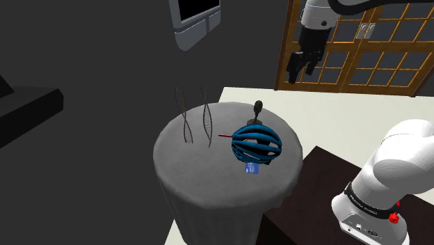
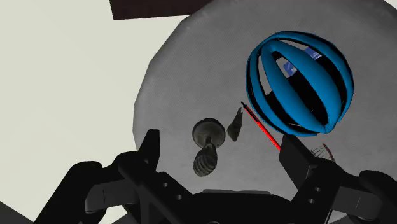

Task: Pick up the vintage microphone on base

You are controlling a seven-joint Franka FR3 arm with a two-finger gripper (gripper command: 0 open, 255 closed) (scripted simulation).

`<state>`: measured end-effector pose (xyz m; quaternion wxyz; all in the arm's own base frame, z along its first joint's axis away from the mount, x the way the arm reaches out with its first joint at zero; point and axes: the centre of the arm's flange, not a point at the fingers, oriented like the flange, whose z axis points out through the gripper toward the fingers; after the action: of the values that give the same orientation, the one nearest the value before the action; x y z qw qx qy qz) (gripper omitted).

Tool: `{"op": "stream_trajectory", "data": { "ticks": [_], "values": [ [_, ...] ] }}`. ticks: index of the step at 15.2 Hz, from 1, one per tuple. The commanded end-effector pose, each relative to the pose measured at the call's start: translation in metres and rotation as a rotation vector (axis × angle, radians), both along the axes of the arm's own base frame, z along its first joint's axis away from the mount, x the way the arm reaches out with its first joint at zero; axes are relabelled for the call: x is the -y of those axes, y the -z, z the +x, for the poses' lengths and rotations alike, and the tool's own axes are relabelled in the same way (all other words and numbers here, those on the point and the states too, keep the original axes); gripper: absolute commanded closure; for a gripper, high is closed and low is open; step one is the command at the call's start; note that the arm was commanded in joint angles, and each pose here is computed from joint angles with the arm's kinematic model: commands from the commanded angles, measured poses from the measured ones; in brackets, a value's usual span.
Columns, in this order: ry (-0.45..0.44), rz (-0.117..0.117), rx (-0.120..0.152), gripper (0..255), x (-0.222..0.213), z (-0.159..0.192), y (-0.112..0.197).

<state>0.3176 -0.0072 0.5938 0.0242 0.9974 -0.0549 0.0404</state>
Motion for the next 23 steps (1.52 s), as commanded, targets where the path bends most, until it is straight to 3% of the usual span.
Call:
{"op": "stream_trajectory", "data": {
  "ticks": [1,19,23],
  "values": [
    [0.000,0.000,0.000,0,0.000,0.000,0.000],
    [-0.247,-0.140,0.146,0,0.005,0.149,0.165],
    [-0.250,-0.141,0.148,0,0.005,0.151,0.183]
  ]
}}
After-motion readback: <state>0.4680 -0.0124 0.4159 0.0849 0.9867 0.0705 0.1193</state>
